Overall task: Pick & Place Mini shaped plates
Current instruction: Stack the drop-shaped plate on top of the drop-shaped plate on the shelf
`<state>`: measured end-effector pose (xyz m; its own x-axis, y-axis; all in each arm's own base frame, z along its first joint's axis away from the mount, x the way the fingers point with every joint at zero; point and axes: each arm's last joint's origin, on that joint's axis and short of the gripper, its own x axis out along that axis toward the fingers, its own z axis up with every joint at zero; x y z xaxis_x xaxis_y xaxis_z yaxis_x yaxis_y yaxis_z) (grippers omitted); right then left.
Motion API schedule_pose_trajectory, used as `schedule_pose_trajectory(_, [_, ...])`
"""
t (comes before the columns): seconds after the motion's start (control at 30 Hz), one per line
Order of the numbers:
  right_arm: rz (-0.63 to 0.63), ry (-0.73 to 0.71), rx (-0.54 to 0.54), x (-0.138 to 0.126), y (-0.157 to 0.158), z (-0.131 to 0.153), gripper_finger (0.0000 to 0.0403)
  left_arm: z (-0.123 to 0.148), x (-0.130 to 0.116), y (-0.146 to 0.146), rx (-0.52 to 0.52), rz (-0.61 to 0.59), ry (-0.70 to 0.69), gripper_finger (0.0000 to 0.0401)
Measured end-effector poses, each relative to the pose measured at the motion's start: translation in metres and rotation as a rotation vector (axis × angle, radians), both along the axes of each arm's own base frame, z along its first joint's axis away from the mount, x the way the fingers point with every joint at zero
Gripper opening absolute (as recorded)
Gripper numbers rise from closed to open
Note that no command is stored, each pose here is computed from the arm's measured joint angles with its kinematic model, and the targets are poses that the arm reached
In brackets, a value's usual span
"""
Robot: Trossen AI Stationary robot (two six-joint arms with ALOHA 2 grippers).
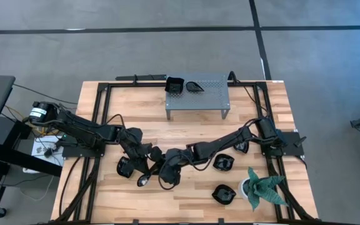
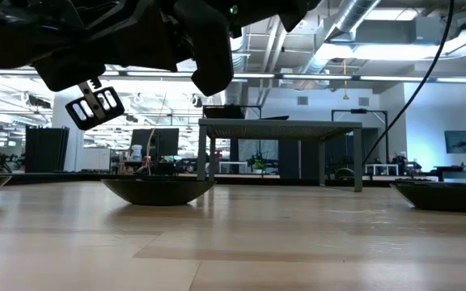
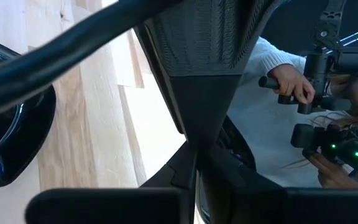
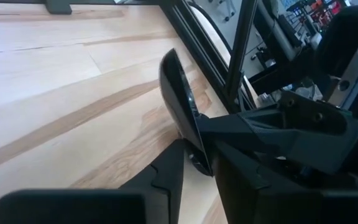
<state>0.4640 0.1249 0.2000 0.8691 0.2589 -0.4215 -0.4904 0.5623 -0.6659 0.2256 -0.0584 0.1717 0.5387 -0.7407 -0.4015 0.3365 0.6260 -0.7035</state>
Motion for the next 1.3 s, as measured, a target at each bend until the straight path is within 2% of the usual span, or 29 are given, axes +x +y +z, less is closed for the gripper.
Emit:
schedule_pose_trajectory(0.3, [0.006,0.002,-0.001,-0.001,0.003,0.0,0.0094,0.0,0.0,0.0,0.0,0.001,0.0,0.0013])
schedule_pose_trajectory(0.87, [0.021,-0.003,-0.001,-0.003,0.011,0.0,0.005,0.0,0.0,-0.001,0.001,-0.003,0.001,0.0017])
schedule_pose_trajectory(1.3, [0.023,0.015,0.002,-0.004,0.012,-0.001,0.0024,-0.001,0.001,0.001,0.042,0.062,-0.001,0.0072])
